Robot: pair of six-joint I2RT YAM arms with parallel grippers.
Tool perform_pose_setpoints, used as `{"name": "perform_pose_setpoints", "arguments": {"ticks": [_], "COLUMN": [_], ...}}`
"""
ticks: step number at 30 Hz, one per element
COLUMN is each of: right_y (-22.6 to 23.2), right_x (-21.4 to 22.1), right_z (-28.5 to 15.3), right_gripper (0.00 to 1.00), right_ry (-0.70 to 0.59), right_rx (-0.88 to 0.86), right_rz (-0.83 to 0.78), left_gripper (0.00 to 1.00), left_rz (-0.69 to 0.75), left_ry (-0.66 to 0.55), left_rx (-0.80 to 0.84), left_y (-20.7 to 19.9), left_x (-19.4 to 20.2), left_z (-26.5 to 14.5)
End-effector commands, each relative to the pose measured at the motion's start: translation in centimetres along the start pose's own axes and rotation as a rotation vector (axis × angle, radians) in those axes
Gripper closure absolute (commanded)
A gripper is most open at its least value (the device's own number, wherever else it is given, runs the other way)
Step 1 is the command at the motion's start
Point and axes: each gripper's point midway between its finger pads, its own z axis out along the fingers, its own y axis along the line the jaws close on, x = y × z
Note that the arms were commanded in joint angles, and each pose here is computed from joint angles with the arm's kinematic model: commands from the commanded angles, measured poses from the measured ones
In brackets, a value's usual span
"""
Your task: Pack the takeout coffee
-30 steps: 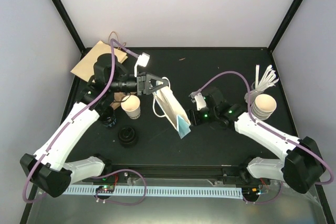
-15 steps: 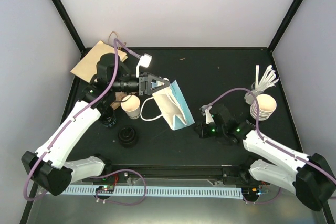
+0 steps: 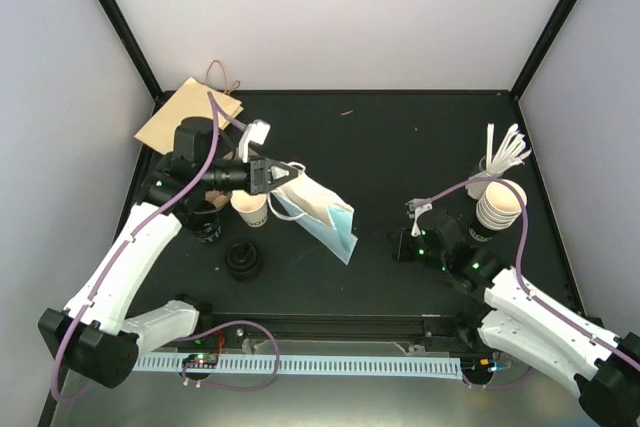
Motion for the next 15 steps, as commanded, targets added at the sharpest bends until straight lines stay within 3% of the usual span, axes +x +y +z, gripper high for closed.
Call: {"name": "perform_pose_setpoints", "arguments": {"ticks": [1,6,15], "right_y": [-1.9,-0.9,4.5], "right_x": [0.3,1.2,-0.5], "right_z": [-0.2,0.5,1.1], "right_gripper": [0.97,0.93,0.73], "right_ry": [-0.023,0.042,0.135], "right_rx": [0.087,0.036,-0.142], "right_rz": [0.037,0.007,-0.22], "left_gripper": [0.98,0.98,0.98], "left_rz": [-0.045,-0.112,-0.048], "left_ry": [0.044,0.148,0.167], "left_rx": [-0.081,0.039,0.077], "left_y": [2.5,2.8,0.3], "left_x": [3.1,6.0,4.6], "left_z": [-0.4,0.8,0.1]}}
